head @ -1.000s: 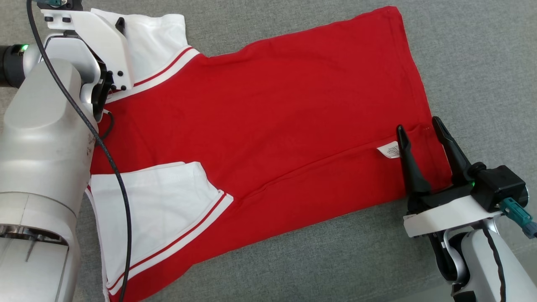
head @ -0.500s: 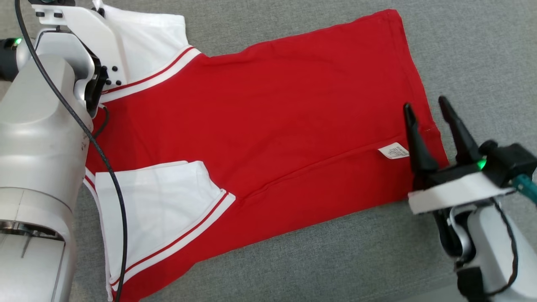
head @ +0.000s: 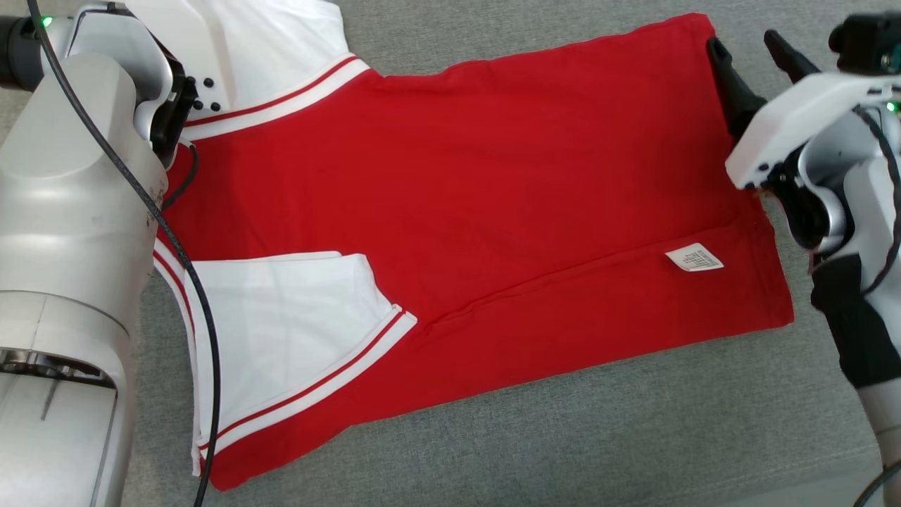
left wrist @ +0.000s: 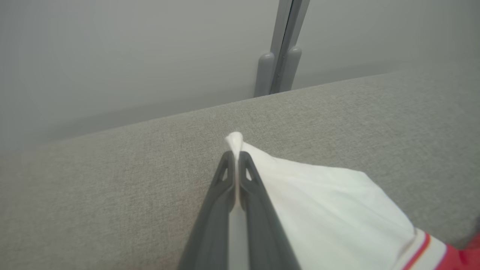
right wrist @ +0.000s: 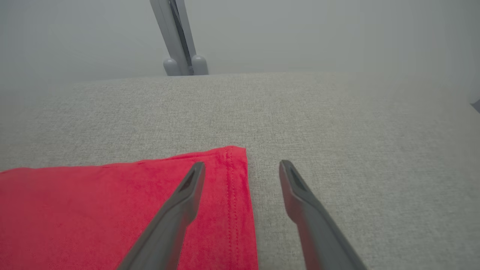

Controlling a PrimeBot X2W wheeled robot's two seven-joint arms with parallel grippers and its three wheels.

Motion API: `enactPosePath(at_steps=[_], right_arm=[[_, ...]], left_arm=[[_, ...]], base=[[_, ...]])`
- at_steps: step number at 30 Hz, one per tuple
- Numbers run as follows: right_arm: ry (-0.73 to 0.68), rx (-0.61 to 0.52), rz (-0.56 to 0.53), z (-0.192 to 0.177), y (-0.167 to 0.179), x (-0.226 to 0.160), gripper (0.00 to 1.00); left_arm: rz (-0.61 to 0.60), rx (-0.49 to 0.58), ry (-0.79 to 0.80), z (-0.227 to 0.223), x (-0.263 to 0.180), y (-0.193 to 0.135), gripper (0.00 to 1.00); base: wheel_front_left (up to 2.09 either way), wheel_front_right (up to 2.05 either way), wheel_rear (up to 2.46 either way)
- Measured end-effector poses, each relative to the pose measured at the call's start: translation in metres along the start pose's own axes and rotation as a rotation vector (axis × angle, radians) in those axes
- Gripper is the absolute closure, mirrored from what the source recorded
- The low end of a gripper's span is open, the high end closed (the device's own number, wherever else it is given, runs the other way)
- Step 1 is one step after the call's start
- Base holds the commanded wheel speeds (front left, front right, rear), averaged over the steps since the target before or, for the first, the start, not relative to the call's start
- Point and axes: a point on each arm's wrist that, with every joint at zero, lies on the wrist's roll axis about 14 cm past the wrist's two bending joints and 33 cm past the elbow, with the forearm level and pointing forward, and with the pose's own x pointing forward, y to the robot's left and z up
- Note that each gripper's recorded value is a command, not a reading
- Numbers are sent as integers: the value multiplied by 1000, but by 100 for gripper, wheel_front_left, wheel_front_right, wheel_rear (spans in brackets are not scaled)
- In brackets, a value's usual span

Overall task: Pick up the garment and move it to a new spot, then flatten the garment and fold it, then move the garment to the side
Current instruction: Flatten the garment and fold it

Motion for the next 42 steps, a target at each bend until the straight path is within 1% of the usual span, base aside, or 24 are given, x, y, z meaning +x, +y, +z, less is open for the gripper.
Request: enactPosePath(at_steps=[6, 11, 14, 16, 22, 23, 24, 25, 26, 29, 32, 37, 38, 42], right_arm=[[124, -51, 12, -3, 8, 24, 0], [256, -90, -3, -21, 6, 35, 0], [299, -118, -2, -20, 9, 42, 0], [325, -178, -1, -18, 11, 45, 0], [394, -211, -18, -18, 8, 51, 0], [398, -213, -19, -18, 8, 52, 10], [403, -216, -21, -19, 8, 53, 52], [407, -222, -20, -19, 9, 54, 72], [408, -224, -18, -19, 10, 55, 100], [411, -232, -14, -21, 12, 57, 100], [370, -227, -6, -14, 15, 59, 100], [242, -212, 4, 12, 18, 61, 100], [190, -196, 11, 20, 20, 60, 100], [62, -176, 28, 39, 23, 54, 100]], left_arm=[[-9, 18, -11, 1, -1, 1, 100], [-17, 35, -12, 1, -1, 2, 100], [-16, 44, -5, -1, -1, 4, 100], [-17, 49, -3, -2, -1, 4, 100], [-18, 56, 10, -7, -1, 5, 100], [-18, 54, 12, -8, 0, 5, 100], [-17, 55, 13, -9, 0, 5, 100], [-17, 57, 16, -10, 0, 6, 100], [-17, 57, 17, -10, 0, 7, 100], [-14, 57, 15, -10, 0, 8, 100], [-16, 61, -23, -2, -1, 9, 100], [-21, 74, -149, 27, -9, 8, 100], [-22, 75, -209, 42, -14, 9, 100], [-20, 80, -306, 64, -27, 12, 100]], base=[[0, 0, 0], [0, 0, 0], [0, 0, 0], [0, 0, 0], [0, 0, 0], [0, 0, 0], [0, 0, 0], [0, 0, 0], [0, 0, 0], [0, 0, 0], [0, 0, 0], [0, 0, 0], [0, 0, 0], [0, 0, 0]])
